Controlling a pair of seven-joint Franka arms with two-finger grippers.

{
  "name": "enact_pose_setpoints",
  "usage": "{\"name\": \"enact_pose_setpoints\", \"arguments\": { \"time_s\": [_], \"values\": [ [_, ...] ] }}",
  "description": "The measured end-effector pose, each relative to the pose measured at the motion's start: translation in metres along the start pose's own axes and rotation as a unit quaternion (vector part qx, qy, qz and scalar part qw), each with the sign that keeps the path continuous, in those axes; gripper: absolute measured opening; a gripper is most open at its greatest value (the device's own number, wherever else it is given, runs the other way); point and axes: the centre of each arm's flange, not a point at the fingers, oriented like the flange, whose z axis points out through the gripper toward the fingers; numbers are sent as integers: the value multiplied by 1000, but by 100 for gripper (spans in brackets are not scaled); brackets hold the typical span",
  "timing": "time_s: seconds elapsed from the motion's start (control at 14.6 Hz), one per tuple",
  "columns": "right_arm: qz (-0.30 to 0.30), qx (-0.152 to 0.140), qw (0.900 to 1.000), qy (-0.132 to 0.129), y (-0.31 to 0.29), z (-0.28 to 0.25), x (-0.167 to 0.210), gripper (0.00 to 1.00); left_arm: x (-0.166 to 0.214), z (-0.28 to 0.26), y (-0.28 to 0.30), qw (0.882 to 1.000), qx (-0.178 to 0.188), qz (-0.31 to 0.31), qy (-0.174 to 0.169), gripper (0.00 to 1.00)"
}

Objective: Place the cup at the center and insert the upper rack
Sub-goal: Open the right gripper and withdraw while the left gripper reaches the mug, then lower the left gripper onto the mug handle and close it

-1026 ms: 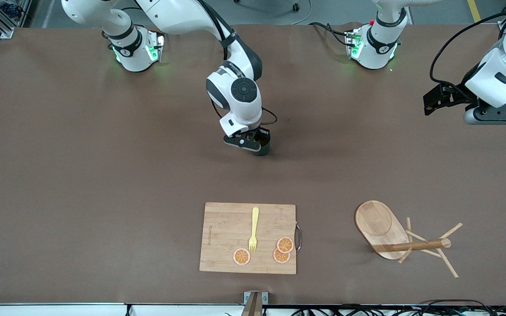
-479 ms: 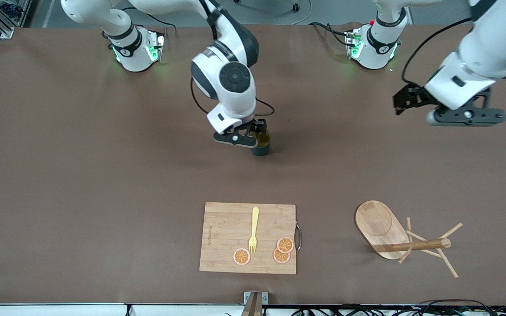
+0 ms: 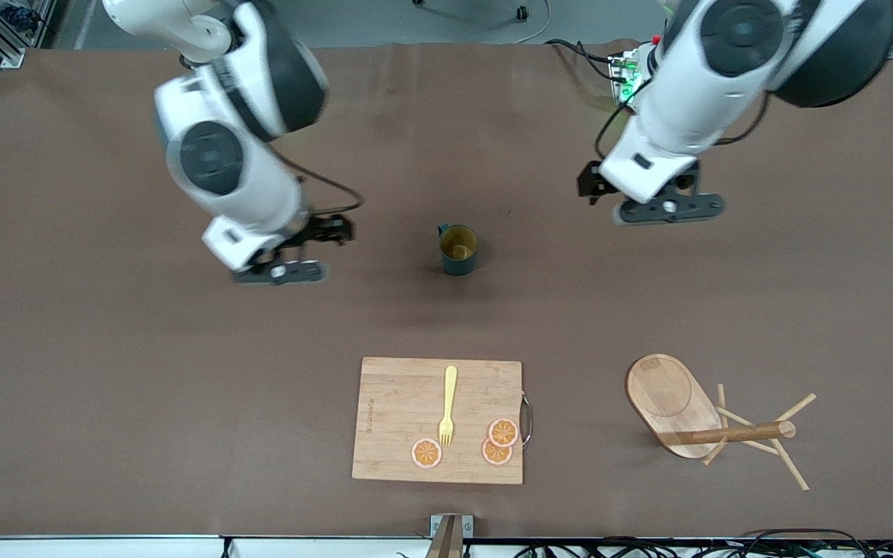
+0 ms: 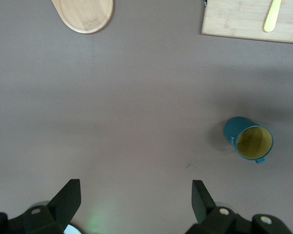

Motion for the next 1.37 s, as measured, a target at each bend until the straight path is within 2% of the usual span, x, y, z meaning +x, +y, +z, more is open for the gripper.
{"name": "enact_pose_setpoints", "arguments": {
  "time_s": [0.21,0.41,0.62,0.82,1.09,1.37],
  "values": [
    [-35,7,999,2,109,-21,13,100,-26,29,59,999,7,-46,20,100],
    [-29,11,999,6,205,-26,17,100,-49,71,120,995,21,-88,52,100],
    [-2,5,1000,17,272,-38,12,100,-83,125,180,984,43,-151,85,100],
    [5,-10,1000,19,283,-69,3,100,-118,171,234,971,54,-195,127,100],
    [10,-18,999,36,287,-92,-1,100,-171,227,280,956,60,-224,180,100],
    [31,-15,999,27,292,-91,-5,100,-210,263,304,934,45,-253,249,100]
  ]
}}
